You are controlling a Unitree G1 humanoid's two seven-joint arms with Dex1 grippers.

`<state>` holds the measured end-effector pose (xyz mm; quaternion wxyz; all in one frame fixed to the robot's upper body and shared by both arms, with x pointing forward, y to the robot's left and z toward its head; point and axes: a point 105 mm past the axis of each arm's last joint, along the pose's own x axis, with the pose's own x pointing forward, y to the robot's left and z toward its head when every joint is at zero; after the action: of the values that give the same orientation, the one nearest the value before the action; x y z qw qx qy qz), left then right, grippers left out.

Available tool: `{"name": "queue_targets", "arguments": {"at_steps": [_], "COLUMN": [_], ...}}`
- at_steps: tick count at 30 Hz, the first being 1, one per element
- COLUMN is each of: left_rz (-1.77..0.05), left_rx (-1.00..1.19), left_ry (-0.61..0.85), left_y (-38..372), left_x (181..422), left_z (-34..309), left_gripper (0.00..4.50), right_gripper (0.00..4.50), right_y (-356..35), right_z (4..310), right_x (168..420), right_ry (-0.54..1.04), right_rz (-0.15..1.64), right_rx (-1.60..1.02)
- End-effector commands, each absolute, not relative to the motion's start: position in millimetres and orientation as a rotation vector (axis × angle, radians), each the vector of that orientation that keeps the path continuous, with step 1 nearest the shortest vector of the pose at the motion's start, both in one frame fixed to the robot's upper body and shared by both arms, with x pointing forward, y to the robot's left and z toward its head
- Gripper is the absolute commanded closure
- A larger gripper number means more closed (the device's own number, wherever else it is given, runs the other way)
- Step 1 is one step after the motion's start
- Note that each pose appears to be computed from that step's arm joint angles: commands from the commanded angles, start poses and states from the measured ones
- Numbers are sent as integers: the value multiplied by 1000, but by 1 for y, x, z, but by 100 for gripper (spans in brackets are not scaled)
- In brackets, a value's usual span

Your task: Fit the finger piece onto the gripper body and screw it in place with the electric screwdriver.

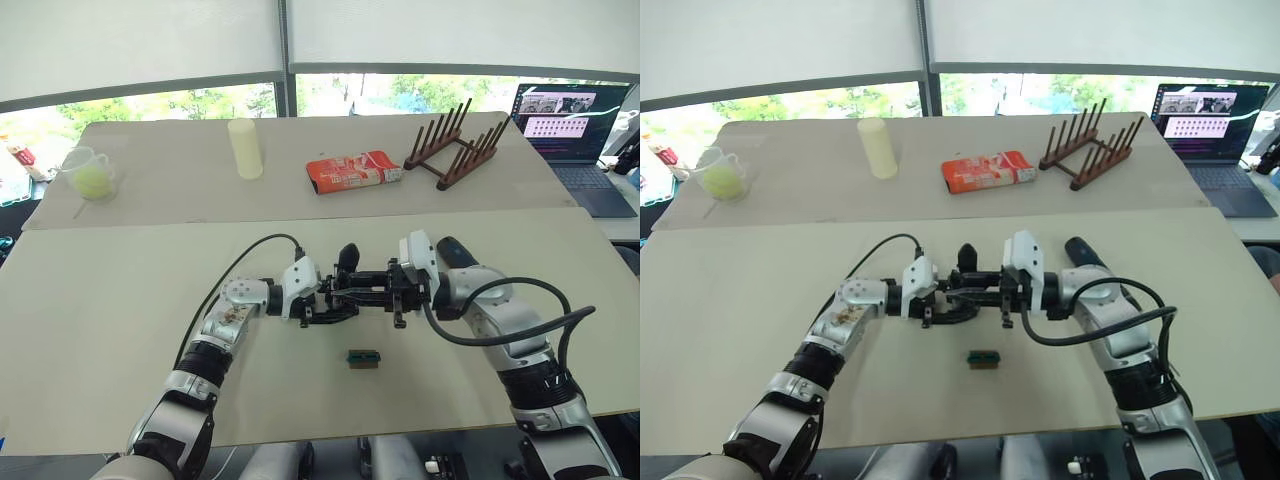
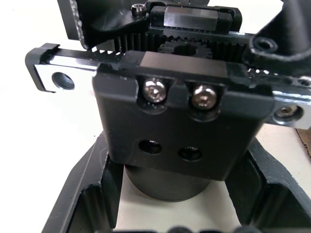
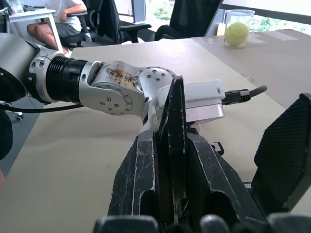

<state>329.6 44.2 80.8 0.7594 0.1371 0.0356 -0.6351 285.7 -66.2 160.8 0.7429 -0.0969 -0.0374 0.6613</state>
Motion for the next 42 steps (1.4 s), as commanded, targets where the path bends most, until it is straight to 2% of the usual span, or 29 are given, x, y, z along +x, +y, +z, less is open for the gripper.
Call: {"name": "queue_targets", "arguments": {"at_steps": [1,17,26,31,38,42], "left_rz": [-1377,-1385,-1384,-1366,-1419,-1412], "left_rx": [316,323,324,284,296,285], "left_ry": [77,67,63,52,105,104], "left_y": [45,43,40,47,56,53], "left_x": [330,328,328,332,322,322], "left_z": [81,81,81,87,74,73], "left_gripper": [216,216,216,216,216,216], "right_gripper": [415,415,415,415,415,415], "right_y": [-65,-74,-82,-79,-75,-76], "right_z": [166,131,124,122,111,112], "right_x": [284,291,291,288,284,286], "right_ry": [-118,73,65,121,196,162], "right_rz": [1469,1484,1399,1469,1515,1458], "right_rx": [-240,-210,-181,-229,-220,-201]}}
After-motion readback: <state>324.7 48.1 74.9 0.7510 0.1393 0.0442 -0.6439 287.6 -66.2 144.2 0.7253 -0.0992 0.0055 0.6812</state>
